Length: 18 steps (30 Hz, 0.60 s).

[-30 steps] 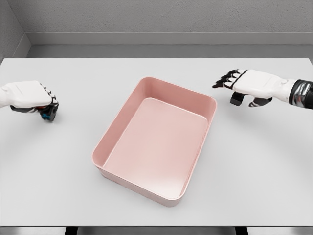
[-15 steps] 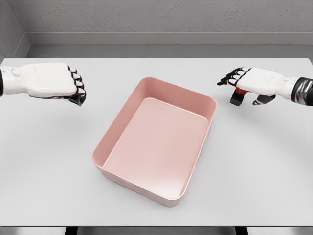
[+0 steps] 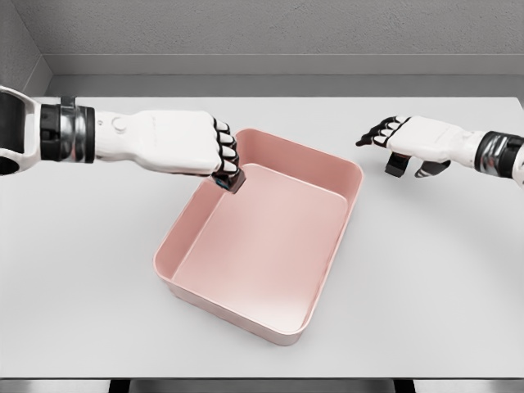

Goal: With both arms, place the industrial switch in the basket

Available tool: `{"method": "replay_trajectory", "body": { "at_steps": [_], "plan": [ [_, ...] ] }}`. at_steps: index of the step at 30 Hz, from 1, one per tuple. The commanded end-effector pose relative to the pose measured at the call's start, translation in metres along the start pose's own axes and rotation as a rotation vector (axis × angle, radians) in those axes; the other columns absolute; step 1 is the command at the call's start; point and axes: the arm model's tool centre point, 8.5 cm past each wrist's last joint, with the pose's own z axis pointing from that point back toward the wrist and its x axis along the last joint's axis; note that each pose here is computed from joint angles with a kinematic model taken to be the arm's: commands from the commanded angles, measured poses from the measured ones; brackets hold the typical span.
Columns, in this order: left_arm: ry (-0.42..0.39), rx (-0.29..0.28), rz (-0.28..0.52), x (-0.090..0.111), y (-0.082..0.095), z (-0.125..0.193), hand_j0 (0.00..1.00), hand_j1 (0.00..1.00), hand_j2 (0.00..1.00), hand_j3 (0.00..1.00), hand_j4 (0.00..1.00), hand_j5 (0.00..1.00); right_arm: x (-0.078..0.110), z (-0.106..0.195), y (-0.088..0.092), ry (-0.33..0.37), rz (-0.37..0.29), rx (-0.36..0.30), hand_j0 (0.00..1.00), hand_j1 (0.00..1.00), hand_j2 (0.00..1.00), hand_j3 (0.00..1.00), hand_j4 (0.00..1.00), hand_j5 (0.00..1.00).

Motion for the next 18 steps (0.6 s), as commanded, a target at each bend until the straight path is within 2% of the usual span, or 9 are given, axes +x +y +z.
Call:
{"method": "replay_trajectory", "body": {
  "at_steps": [1,2,5,6,7,12,16,18],
  "plan": [
    [-0.067,0.017,0.009,0.012,0.001,-0.026,0.55,0.55,0.55,0.55,0.55,0.55,-0.001,0.000,0.002,0.004,-0.007,0.003,1.00,1.00,1.00,1.00,1.00,1.00],
    [-0.085,0.021,0.012,0.015,0.001,-0.033,0.55,0.55,0.55,0.55,0.55,0.55,-0.001,-0.002,0.006,0.003,-0.010,0.014,1.00,1.00,1.00,1.00,1.00,1.00],
    [-0.140,-0.019,0.011,0.026,-0.002,-0.054,0.58,0.58,0.58,0.58,0.58,0.58,-0.002,-0.004,0.009,0.007,-0.010,0.027,1.00,1.00,1.00,1.00,1.00,1.00],
    [-0.145,-0.020,0.014,0.028,-0.003,-0.055,0.65,0.65,0.65,0.65,0.65,0.65,-0.001,-0.006,0.010,0.005,-0.016,0.027,1.00,1.00,1.00,1.00,1.00,1.00],
    [-0.146,-0.020,0.013,0.028,-0.003,-0.056,0.77,0.77,0.77,0.77,0.77,0.77,0.000,-0.007,0.011,0.002,-0.018,0.025,1.00,1.00,1.00,1.00,1.00,1.00],
    [-0.155,-0.009,0.011,0.029,0.000,-0.059,0.96,0.96,0.96,0.96,0.96,0.96,-0.002,-0.009,0.012,0.013,-0.011,0.036,1.00,1.00,1.00,1.00,1.00,1.00],
    [-0.163,0.001,0.010,0.030,0.003,-0.062,0.99,0.99,0.99,0.99,0.99,0.99,0.000,-0.013,0.016,0.006,-0.019,0.044,1.00,1.00,1.00,1.00,1.00,1.00],
    [-0.151,0.013,-0.003,0.026,0.011,-0.057,0.99,0.99,0.99,0.99,0.99,0.99,0.000,-0.013,0.017,0.010,-0.011,0.050,1.00,1.00,1.00,1.00,1.00,1.00]
  ]
}}
